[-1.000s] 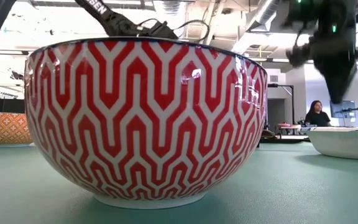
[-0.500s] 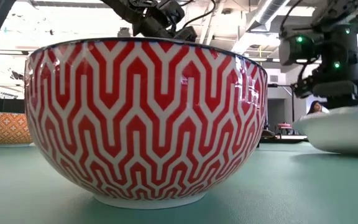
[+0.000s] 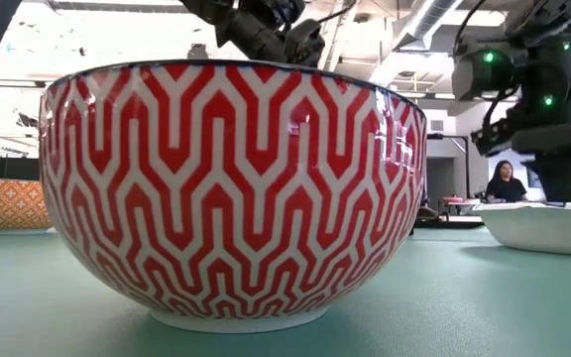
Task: Place and stack bowls onto a shelf
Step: Stack the top right blue and white bowl on the blue and white bowl on the shelf
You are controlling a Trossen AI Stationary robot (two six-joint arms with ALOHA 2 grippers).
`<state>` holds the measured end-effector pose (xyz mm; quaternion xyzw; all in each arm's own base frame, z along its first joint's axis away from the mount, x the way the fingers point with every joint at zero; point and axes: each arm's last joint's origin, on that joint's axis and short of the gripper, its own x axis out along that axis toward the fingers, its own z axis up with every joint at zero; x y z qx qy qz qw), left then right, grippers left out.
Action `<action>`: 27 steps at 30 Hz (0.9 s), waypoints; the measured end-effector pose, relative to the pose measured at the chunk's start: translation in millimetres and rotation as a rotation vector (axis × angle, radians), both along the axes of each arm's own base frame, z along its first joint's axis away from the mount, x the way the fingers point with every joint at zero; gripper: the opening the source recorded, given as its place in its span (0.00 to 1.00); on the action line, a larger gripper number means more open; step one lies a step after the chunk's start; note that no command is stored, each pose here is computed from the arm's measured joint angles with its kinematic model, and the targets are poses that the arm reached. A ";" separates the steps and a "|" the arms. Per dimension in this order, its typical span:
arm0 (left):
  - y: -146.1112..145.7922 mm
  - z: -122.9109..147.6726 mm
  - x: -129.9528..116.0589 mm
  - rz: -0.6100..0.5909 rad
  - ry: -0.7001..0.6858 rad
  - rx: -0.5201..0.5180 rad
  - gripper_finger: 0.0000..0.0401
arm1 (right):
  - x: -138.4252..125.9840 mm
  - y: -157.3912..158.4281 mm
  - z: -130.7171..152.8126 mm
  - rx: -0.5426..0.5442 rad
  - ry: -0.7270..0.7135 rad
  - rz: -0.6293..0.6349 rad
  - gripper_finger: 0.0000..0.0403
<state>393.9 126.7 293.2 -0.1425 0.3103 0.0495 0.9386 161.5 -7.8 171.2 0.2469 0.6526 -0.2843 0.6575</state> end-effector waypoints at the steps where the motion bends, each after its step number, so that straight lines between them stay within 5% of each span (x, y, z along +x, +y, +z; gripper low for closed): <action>1: -5.4 0.4 2.1 -0.014 -0.004 0.008 0.27 | 0.2 1.0 3.0 -0.003 -0.014 0.008 0.08; 15: -42.8 8.7 31.2 0.017 -0.205 0.076 0.27 | 18.2 1.7 94.9 -0.317 -0.394 -0.075 0.05; 27: -46.7 5.8 30.1 0.020 -0.168 0.063 0.27 | 44.6 -0.8 132.5 -0.460 -0.524 0.000 0.06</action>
